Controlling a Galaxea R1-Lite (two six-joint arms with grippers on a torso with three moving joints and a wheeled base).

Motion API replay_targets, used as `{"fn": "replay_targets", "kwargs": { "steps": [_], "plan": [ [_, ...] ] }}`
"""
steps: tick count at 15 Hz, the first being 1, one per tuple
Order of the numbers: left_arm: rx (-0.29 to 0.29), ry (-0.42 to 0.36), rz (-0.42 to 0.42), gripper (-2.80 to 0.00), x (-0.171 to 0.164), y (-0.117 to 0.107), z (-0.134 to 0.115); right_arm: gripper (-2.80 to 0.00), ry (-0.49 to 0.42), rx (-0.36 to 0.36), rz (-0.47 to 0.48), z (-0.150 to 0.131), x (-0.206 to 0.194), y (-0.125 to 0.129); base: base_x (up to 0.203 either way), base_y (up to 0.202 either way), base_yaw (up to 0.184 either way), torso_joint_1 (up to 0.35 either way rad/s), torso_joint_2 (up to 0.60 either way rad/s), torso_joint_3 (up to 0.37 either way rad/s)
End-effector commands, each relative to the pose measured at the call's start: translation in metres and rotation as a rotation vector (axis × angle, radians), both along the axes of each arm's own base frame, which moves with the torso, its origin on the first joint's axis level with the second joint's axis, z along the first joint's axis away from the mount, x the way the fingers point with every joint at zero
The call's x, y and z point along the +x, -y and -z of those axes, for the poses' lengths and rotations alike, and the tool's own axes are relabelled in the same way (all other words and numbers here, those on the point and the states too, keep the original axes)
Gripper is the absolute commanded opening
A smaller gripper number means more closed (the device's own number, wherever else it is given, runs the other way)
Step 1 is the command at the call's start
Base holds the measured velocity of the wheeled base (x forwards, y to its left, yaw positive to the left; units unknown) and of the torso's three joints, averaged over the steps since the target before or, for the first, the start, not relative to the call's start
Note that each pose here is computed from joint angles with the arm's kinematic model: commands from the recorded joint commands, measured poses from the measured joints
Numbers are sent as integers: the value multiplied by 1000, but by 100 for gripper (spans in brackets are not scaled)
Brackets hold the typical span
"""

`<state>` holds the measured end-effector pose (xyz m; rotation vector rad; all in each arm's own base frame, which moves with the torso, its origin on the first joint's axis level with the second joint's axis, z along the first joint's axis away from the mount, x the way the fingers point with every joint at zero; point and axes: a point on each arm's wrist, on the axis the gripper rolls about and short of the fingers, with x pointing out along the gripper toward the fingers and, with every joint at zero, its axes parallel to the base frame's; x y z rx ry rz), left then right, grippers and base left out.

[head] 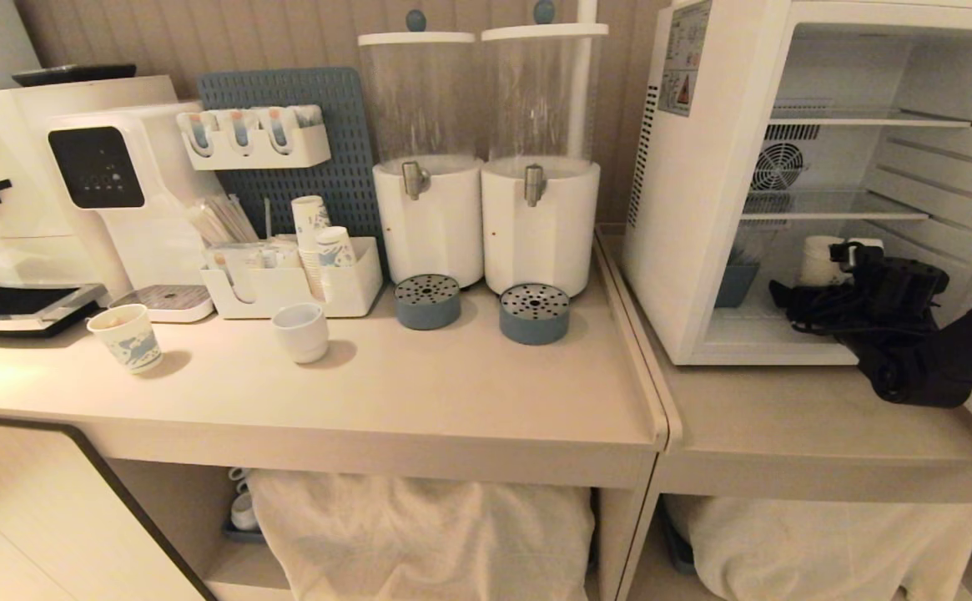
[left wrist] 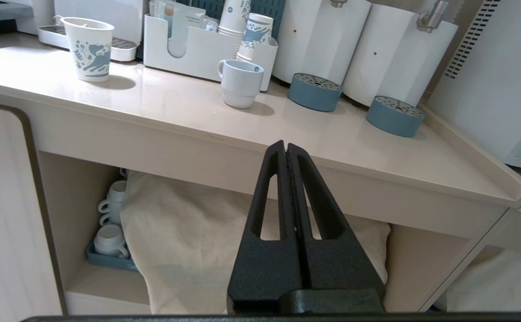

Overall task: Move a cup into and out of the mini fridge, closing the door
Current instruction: Take the paper cup out of the freezer

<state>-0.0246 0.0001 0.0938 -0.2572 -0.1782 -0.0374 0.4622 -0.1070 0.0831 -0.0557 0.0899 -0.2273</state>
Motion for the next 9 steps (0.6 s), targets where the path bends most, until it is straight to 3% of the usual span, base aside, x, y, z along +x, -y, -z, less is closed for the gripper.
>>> {"fn": "replay_targets", "kwargs": {
  "steps": [1,6,7,8,9],
  "plan": [
    [-1,-37,0,-280,3,0,11,0,8,-3,-1,1,4,1,0,0,0,0,0,0],
    [-1,-35,0,-280,3,0,11,0,17,-7,-7,-1,16,3,0,0,0,0,0,0],
    [-1,-35,0,-280,3,0,11,-203,16,-7,-7,0,16,4,0,0,0,0,0,0],
    [-1,-35,0,-280,3,0,11,-280,8,-4,-14,3,16,4,0,0,0,0,0,0],
    [-1,-35,0,-280,3,0,11,-280,-3,0,-21,5,14,3,0,0,0,0,0,0]
  ]
}}
